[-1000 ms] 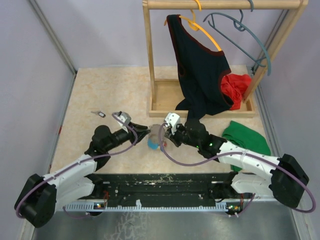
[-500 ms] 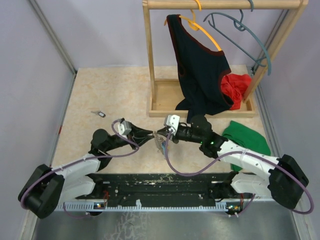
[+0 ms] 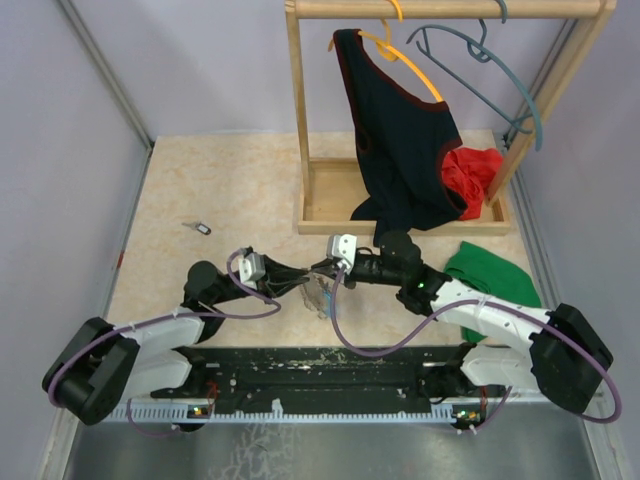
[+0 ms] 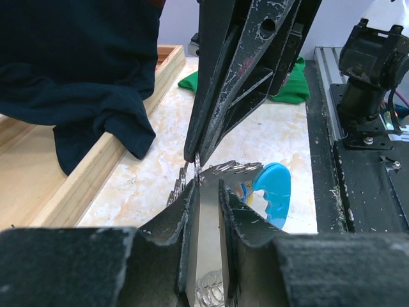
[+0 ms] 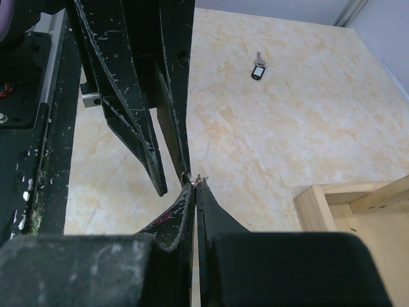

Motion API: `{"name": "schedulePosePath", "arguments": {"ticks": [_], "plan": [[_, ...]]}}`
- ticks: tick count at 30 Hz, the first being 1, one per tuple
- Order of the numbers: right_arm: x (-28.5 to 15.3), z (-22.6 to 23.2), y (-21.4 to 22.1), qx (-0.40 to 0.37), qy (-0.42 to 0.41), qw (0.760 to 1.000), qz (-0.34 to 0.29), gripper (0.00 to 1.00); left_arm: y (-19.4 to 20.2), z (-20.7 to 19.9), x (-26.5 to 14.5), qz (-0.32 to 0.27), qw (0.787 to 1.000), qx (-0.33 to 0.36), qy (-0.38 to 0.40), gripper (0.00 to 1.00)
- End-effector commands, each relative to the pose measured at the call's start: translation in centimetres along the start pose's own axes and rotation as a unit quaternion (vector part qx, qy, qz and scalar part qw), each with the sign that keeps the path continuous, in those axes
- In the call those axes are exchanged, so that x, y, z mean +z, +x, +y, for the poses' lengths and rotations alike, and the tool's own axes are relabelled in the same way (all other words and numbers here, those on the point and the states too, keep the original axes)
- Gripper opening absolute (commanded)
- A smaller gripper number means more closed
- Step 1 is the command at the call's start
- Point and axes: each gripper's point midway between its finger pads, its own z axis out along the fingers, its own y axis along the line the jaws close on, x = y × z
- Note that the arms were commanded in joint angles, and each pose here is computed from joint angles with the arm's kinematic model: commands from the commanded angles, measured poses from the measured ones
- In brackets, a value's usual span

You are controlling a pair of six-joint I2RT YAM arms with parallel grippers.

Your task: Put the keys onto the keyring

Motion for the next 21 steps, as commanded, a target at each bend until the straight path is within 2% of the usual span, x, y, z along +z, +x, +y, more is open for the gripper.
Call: {"name": "schedulePosePath", "arguments": {"ticks": [1,10,12,15,17,18,21], "plan": [[0.2,0.0,-1.6,-0.023,-0.013,0.999,-0.034,0.0,-0.7,-0.3,0.1,-0.012,0.999,0.029,0.014,0.22],[0.2,0.7,-1.5,-0.017,-0.031,0.999,-0.031,0.0,-1.1,0.5,0.4,-0.014,0.999,0.029,0.001,0.18],[0.2,0.8,-1.3,-0.016,-0.034,0.999,-0.028,0.0,-1.1,0.5,0.5,-0.014,1.0,0.027,0.003,0.13],[0.2,0.7,-1.1,-0.012,-0.03,0.999,-0.021,0.0,-1.1,0.5,0.5,-0.014,0.999,0.028,0.005,0.01],[0.0,0.4,-1.0,-0.009,-0.019,1.0,-0.015,0.0,-1.2,0.5,0.4,-0.014,0.999,0.033,0.003,0.0],[-0.2,0.2,-1.0,-0.006,-0.011,1.0,-0.012,0.02,-1.3,0.5,0.3,-0.013,0.999,0.037,0.002,0.0],[-0.9,-0.4,-1.1,0.005,0.017,1.0,-0.002,0.24,-1.4,0.8,0.1,-0.003,0.999,0.048,-0.011,0.0]]}}
